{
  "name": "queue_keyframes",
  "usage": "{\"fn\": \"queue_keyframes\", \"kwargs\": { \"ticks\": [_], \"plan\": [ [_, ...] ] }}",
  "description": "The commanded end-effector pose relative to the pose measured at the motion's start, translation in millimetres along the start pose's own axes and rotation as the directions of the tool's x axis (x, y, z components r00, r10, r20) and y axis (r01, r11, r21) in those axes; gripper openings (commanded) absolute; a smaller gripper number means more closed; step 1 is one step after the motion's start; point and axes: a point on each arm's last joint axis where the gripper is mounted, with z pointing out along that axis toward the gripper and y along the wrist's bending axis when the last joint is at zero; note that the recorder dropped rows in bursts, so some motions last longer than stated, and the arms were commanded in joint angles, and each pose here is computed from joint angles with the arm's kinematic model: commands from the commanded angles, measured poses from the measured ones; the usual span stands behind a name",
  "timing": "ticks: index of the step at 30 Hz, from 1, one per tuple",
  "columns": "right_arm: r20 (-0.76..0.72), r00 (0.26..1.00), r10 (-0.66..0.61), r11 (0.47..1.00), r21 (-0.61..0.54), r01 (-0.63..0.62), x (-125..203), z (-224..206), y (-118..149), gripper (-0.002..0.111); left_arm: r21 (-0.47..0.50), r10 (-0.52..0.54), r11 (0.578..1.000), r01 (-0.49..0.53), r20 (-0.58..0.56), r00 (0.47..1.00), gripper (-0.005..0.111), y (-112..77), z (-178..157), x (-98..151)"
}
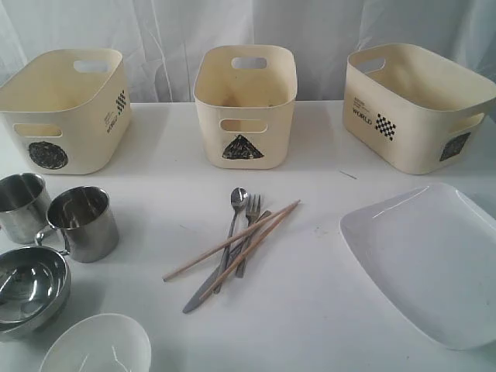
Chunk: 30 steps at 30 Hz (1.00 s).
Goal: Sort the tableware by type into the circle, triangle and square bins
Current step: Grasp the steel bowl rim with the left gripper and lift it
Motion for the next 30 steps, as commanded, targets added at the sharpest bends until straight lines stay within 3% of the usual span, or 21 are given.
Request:
{"fn": "queue_keyframes", "kwargs": {
  "ticks": [1,3,4,6,8,10,11,12,15,19,26,30],
  "plan": [
    [0.015,1.0,-0.004,1.0,-0.002,0.004,0,0,0,0.0,-0.014,0.111,0.994,-0.111,0.211,0.971,0.0,-7.4,-4,-30],
    [0.014,1.0,0.01,1.0,-0.002,-0.01,0,0,0,0.0,-0.019,0.281,0.959,-0.284,0.207,0.937,0.0,-22.5,-4,-50],
    [0.014,1.0,0.01,1.0,-0.002,-0.01,0,0,0,0.0,-0.002,0.374,0.926,-0.377,0.134,0.918,0.0,-31.2,2,-56],
    [0.014,1.0,0.01,1.0,-0.002,-0.01,0,0,0,0.0,0.108,0.48,0.876,-0.469,-0.113,0.87,0.0,-45.2,23,-56],
    [0.014,1.0,0.01,1.0,-0.002,-0.01,0,0,0,0.0,0.209,0.489,0.872,-0.442,-0.369,0.79,0.0,-52.2,49,-51],
    [0.014,1.0,0.01,1.0,-0.002,-0.01,0,0,0,0.0,0.254,0.448,0.892,-0.374,-0.617,0.647,0.0,-49.8,78,-40],
    [0.014,1.0,0.01,1.0,-0.002,-0.01,0,0,0,0.0,0.266,0.437,0.895,-0.358,-0.683,0.585,0.0,-48.8,89,-39],
    [0.014,1.0,0.01,1.0,-0.002,-0.01,0,0,0,0.0,0.282,0.417,0.902,-0.327,-0.766,0.49,0.0,-45.4,102,-32],
    [0.014,1.0,0.01,1.0,-0.002,-0.01,0,0,0,0.0,0.299,0.392,0.909,-0.29,-0.849,0.354,0.0,-39.6,128,-25],
    [0.014,1.0,0.01,1.0,-0.002,-0.01,0,0,0,0.0,0.283,0.376,0.908,-0.309,-0.876,0.302,0.004,-26.6,146,-11],
    [0.014,1.0,0.01,1.0,-0.002,-0.01,0,0,0,0.0,0.249,0.33,0.917,-0.311,-0.912,0.242,0.051,-9.9,161,10],
    [0.014,1.0,0.01,1.0,-0.002,-0.01,0,0,0,0.0,0.225,0.312,0.917,-0.329,-0.919,0.242,0.056,-1.0,171,20]
  ]
}}
